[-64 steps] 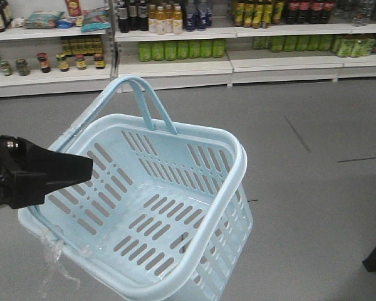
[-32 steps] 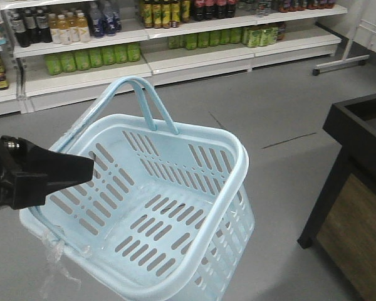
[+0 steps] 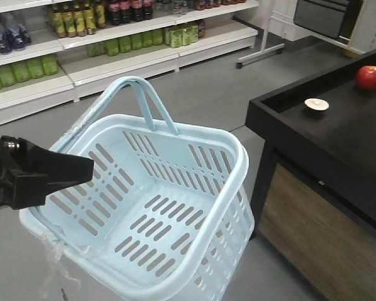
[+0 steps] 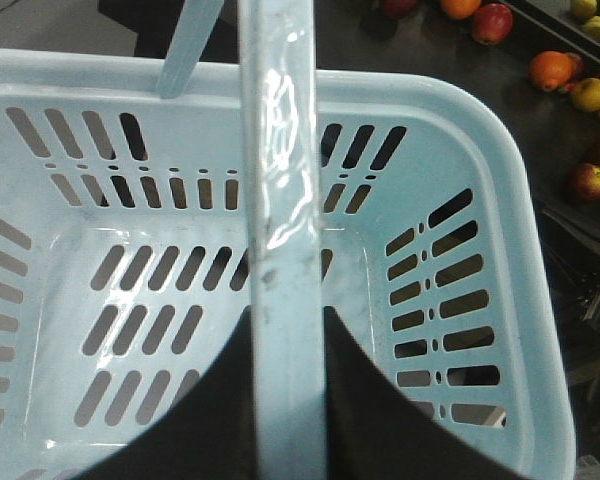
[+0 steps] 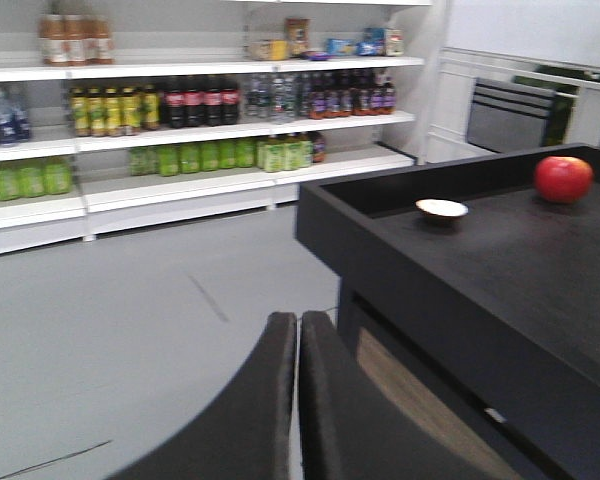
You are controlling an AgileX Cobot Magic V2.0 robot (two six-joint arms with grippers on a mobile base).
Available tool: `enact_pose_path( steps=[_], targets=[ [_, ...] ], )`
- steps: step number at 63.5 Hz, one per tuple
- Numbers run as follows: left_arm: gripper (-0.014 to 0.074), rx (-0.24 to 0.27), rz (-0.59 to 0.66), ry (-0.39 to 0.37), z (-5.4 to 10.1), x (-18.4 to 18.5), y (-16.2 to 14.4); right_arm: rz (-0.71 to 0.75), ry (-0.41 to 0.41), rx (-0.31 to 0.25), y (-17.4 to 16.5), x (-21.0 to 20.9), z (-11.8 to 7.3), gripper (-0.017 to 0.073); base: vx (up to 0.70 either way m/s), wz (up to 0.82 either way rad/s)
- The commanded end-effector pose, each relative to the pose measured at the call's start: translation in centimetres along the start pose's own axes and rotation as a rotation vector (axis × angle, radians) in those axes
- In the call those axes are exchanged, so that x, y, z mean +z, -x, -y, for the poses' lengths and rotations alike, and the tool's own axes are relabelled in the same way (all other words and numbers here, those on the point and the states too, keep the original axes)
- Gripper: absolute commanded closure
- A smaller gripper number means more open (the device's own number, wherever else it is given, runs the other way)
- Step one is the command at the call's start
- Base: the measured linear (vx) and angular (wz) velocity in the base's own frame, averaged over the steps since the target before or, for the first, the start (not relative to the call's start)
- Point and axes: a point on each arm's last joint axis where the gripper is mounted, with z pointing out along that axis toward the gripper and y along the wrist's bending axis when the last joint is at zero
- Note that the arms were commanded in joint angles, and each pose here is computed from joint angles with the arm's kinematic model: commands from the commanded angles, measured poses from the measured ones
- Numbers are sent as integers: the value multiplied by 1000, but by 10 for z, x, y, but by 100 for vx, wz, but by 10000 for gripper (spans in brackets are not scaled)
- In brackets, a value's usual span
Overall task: Pick three apples into basket with both arms
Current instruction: 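Drive the base with the held basket toward the table with apples, then drive the base up to the fruit table holding the basket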
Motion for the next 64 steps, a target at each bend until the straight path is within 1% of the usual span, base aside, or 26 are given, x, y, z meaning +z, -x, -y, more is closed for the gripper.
enact_pose_path(
  steps=[1,64],
  targets=[
    [601,-15,120,-39,10,-11,14,71,-2,-17,3,0,0,561,12,-45],
    [601,-15,120,-39,10,-11,14,71,-2,-17,3,0,0,561,12,-47]
  ],
)
